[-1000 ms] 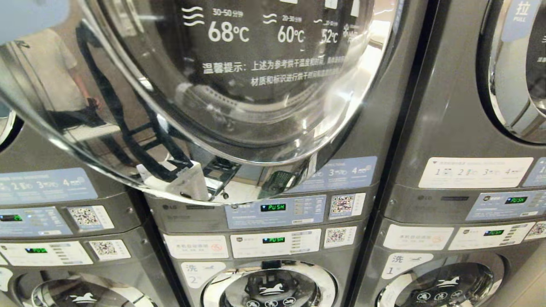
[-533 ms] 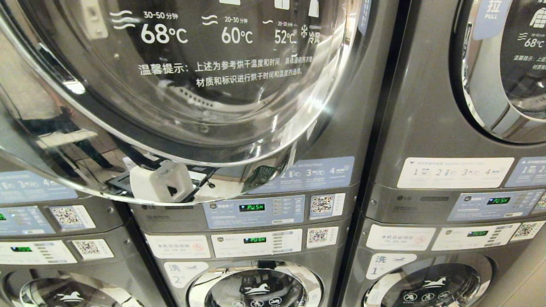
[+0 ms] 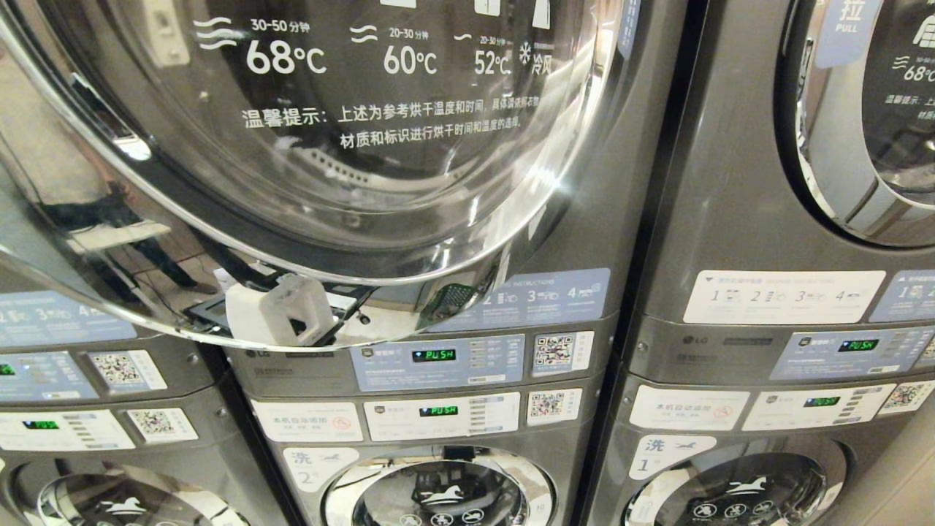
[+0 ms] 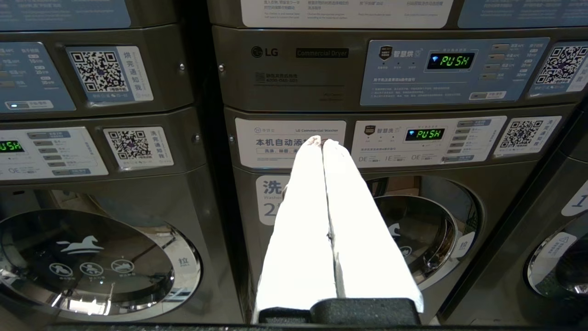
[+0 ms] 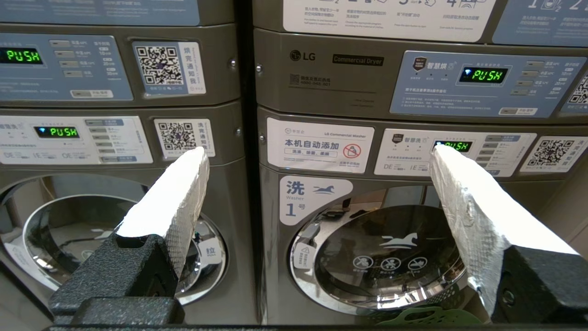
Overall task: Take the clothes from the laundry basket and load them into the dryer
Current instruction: Open the dryer
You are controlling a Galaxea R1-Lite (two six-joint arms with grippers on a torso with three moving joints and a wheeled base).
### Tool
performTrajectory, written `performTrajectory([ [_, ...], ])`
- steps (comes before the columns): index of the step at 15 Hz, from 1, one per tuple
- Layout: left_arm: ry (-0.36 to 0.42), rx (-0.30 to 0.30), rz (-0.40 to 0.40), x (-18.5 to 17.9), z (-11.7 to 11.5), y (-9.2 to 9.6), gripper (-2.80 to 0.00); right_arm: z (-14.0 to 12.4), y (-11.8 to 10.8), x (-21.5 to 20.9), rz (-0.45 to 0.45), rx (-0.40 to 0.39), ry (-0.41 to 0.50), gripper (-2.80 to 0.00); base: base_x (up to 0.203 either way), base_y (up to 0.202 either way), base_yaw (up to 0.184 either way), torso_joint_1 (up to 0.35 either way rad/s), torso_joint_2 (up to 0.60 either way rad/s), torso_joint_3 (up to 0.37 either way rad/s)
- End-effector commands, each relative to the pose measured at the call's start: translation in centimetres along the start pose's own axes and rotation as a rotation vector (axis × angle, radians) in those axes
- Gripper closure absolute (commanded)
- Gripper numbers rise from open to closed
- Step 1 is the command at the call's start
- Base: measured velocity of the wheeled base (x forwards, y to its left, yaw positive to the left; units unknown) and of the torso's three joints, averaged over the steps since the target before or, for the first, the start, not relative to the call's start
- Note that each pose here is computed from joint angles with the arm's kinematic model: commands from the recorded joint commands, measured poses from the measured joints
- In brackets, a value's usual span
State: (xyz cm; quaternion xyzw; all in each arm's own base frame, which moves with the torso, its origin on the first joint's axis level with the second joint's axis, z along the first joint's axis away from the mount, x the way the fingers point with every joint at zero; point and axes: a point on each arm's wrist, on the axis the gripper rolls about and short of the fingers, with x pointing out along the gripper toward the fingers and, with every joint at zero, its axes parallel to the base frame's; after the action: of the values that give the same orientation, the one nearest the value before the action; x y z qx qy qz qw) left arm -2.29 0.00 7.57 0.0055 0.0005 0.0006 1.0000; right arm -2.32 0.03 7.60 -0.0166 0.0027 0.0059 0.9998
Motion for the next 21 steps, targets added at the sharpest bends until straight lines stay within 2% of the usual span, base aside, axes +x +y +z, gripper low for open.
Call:
performTrajectory([
  [1, 0.000, 0.000, 0.000, 0.0, 0.0, 0.0, 0.00, 0.0, 0.0, 0.0, 0.000, -0.001, -0.002, -2.80, 0.000, 0.000, 0.000, 0.000, 0.00, 0.000],
  [3, 0.000, 0.000, -0.001, 0.0, 0.0, 0.0, 0.00, 0.0, 0.0, 0.0, 0.000, -0.001, -0.002, -2.80, -0.031, 0.000, 0.002, 0.008, 0.01, 0.001],
  [9, 0.000, 0.000, -0.001, 0.0, 0.0, 0.0, 0.00, 0.0, 0.0, 0.0, -0.003, 0.011, -0.002, -2.80, -0.173, 0.000, 0.001, -0.003, 0.00, 0.001],
  [13, 0.015, 0.002, -0.004, 0.0, 0.0, 0.0, 0.00, 0.0, 0.0, 0.0, -0.003, 0.016, -0.005, -2.80, 0.000, 0.000, 0.000, 0.000, 0.00, 0.000],
  [15, -0.017, 0.030, -0.025, -0.2, 0.8, 0.0, 0.00, 0.0, 0.0, 0.0, -0.001, 0.011, -0.002, -2.80, 0.000, 0.000, 0.000, 0.000, 0.00, 0.000],
  [17, -0.073, 0.023, -0.107, -0.8, 4.9, -0.2, 0.00, 0.0, 0.0, 0.0, -0.001, 0.013, -0.004, -2.80, 0.000, 0.000, 0.000, 0.000, 0.00, 0.000],
  [19, -0.035, -0.024, -0.187, 0.6, 9.8, -0.3, 0.00, 0.0, 0.0, 0.0, -0.001, 0.015, -0.006, -2.80, 0.000, 0.000, 0.000, 0.000, 0.00, 0.000],
  [21, 0.001, -0.087, -0.258, 3.8, 15.0, -0.4, 0.00, 0.0, 0.0, 0.0, -0.001, 0.013, -0.006, -2.80, 0.000, 0.000, 0.000, 0.000, 0.00, 0.000],
])
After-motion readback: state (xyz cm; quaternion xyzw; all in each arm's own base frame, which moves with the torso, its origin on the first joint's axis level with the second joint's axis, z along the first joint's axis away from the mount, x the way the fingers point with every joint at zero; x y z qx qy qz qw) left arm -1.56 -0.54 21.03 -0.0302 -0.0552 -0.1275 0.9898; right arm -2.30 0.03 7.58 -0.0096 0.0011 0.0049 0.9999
